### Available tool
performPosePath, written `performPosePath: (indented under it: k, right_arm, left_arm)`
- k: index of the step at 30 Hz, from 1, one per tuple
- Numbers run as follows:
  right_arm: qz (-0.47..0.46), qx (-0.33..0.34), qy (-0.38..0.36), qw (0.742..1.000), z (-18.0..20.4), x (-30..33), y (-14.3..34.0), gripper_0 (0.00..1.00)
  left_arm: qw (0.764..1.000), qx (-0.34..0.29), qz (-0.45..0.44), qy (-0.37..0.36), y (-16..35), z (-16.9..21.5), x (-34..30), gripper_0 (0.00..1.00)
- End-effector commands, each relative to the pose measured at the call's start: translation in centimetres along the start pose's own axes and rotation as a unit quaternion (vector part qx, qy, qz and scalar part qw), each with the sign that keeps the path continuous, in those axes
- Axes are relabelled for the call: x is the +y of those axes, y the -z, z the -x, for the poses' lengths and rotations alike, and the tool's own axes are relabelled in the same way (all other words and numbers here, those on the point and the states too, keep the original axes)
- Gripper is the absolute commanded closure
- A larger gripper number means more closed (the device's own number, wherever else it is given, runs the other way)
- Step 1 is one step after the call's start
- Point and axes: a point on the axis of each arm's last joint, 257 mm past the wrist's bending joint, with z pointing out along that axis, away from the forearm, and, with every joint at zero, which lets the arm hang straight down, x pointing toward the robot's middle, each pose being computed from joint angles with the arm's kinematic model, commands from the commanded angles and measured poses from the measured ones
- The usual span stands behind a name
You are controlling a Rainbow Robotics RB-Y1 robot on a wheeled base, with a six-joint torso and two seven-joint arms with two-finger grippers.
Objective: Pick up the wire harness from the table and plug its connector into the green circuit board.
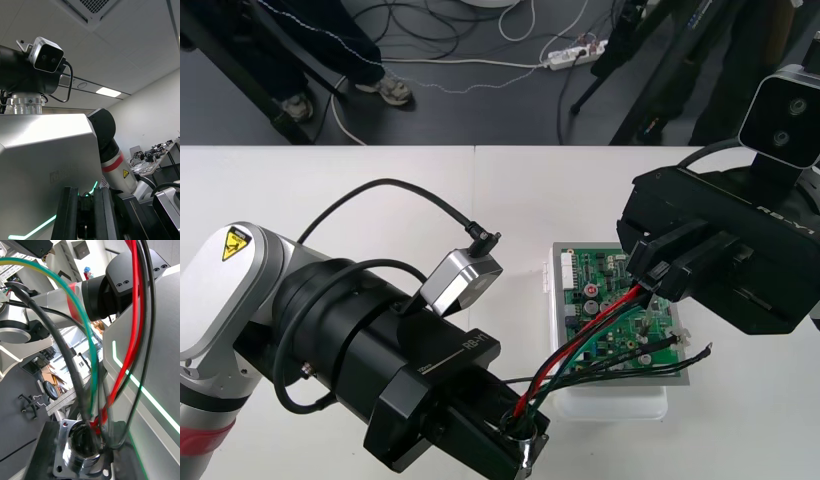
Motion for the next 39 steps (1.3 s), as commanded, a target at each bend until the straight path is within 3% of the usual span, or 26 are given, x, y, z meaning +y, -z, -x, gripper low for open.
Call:
performPosePath:
  k: [1,16,21,39]
  right_arm:
    - [0.003,0.001,-0.001,1.000,0.0,0.6,0.2,1.00]
    - [-0.011,0.005,-0.012,1.000,-0.4,0.7,1.0,1.00]
    - [-0.021,0.012,-0.018,1.000,-0.7,0.7,1.5,1.00]
    - [-0.110,0.043,0.031,0.993,0.4,-0.3,4.5,1.00]
  left_arm:
    - [1.000,-0.011,-0.009,-0.007,-0.9,0.6,-0.1,0.00]
    - [0.995,-0.021,0.068,-0.071,1.8,1.9,2.6,0.00]
    - [0.982,-0.034,0.130,-0.133,4.4,3.5,4.3,0.00]
    - [0.933,-0.130,0.258,-0.215,12.9,10.2,4.5,0.00]
